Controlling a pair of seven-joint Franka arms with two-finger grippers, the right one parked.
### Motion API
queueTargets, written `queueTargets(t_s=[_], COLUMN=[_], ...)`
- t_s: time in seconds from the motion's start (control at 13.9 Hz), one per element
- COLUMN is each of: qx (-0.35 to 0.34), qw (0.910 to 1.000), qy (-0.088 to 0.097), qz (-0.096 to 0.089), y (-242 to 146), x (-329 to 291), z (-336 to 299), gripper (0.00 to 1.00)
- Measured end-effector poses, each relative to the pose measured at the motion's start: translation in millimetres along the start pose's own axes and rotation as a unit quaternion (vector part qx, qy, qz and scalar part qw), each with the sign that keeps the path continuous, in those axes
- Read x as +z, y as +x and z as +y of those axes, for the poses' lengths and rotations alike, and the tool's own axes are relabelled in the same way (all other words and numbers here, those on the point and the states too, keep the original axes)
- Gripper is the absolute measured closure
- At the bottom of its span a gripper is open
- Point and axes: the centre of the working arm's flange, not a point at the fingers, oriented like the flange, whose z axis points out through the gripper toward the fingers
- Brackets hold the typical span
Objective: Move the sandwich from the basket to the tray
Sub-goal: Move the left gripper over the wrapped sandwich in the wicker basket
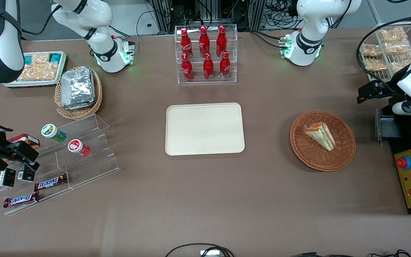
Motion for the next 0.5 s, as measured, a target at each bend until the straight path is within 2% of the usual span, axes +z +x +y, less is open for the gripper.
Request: queueTargets(t_s=[0.36,0.5], qx=[-0.008,-0.012], qw=[1.0,0.9997], qy=[0.003,0.021], qz=[0.0,-0.006], y=[0,2], x=[0,4], z=[-5,-11], gripper=[0.0,0.0])
